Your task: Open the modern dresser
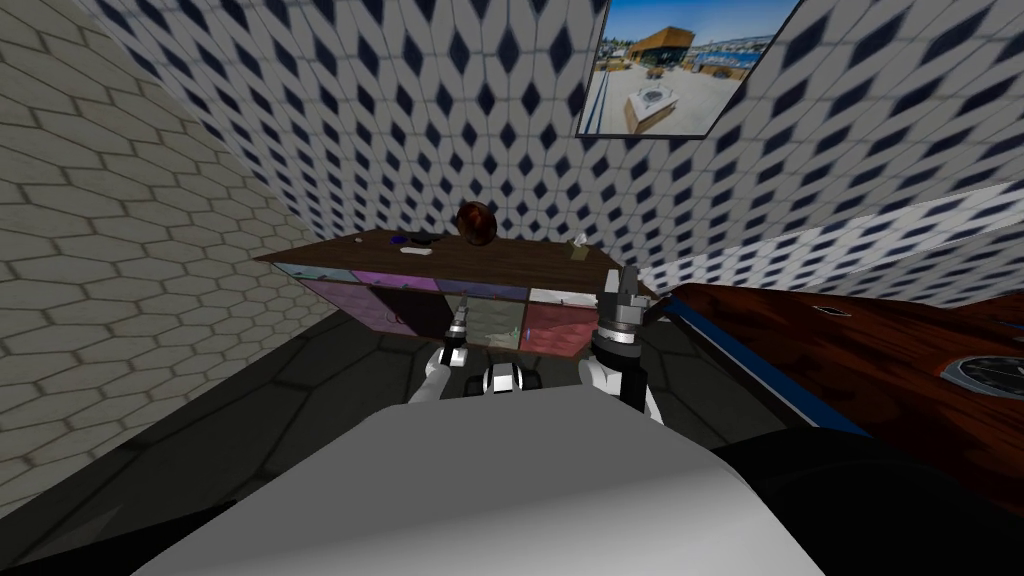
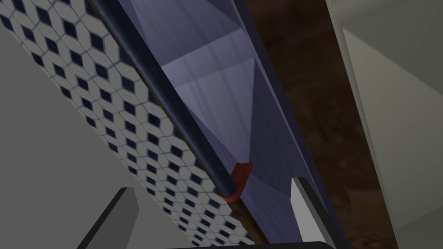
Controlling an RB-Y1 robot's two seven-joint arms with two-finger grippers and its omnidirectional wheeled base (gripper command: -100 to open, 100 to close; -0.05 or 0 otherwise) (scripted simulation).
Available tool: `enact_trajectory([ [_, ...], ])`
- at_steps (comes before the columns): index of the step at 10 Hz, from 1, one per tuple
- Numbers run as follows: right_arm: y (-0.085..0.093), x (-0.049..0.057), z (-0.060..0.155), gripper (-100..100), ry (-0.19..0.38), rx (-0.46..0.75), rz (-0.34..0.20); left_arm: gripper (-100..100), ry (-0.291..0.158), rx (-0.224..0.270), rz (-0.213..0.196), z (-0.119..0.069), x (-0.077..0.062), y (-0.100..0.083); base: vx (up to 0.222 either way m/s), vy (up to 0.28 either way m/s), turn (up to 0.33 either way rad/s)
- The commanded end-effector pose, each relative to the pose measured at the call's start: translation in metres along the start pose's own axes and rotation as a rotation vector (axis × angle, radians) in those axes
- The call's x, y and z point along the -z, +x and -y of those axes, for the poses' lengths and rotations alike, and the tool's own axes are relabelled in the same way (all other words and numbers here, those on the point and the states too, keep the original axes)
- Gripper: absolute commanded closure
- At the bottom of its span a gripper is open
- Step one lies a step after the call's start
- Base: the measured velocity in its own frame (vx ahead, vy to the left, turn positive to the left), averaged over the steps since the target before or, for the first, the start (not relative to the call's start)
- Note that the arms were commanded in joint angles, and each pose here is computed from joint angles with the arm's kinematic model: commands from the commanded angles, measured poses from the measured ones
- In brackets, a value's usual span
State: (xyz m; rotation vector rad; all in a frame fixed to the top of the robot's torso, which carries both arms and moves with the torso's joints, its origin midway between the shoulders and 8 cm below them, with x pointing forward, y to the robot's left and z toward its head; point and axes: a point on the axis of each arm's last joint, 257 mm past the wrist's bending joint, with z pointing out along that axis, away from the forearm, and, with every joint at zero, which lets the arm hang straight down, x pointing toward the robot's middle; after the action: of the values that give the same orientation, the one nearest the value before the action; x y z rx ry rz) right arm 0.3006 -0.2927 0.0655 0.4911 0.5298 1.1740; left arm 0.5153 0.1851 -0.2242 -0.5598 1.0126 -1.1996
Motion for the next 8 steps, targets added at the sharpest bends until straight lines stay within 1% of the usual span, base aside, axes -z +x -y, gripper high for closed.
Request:
enact_trajectory([
  [1,0.000,0.000,0.000,0,0.000,0.000,0.000,-100,-0.002,0.002,-0.003,-0.002,-0.003,0.002,-0.008,0.001,-0.001],
  [2,0.000,0.000,0.000,0,0.000,0.000,0.000,100,-0.004,-0.001,-0.006,-0.002,0.012,0.001,0.059,-0.008,0.008],
  [3,0.000,0.000,0.000,0,0.000,0.000,0.000,100,0.008,-0.001,-0.012,0.004,0.018,0.002,0.121,-0.012,0.024],
  [4,0.000,0.000,0.000,0,0.000,0.000,0.000,100,-0.003,-0.005,-0.008,0.001,0.027,0.000,0.100,-0.020,0.005],
  [5,0.000,0.000,0.000,0,0.000,0.000,0.000,100,0.007,-0.004,-0.014,0.006,0.035,0.001,0.088,-0.003,0.008],
  [6,0.000,0.000,0.000,0,0.000,0.000,0.000,100,-0.003,-0.007,-0.010,0.005,0.043,-0.001,0.064,0.000,0.005],
  [7,0.000,0.000,0.000,0,0.000,0.000,0.000,100,0.010,-0.004,-0.017,0.011,0.048,0.001,0.065,-0.010,0.010],
  [8,0.000,0.000,0.000,0,0.000,0.000,0.000,100,-0.001,-0.007,-0.013,0.009,0.056,-0.002,0.052,-0.006,0.006],
])
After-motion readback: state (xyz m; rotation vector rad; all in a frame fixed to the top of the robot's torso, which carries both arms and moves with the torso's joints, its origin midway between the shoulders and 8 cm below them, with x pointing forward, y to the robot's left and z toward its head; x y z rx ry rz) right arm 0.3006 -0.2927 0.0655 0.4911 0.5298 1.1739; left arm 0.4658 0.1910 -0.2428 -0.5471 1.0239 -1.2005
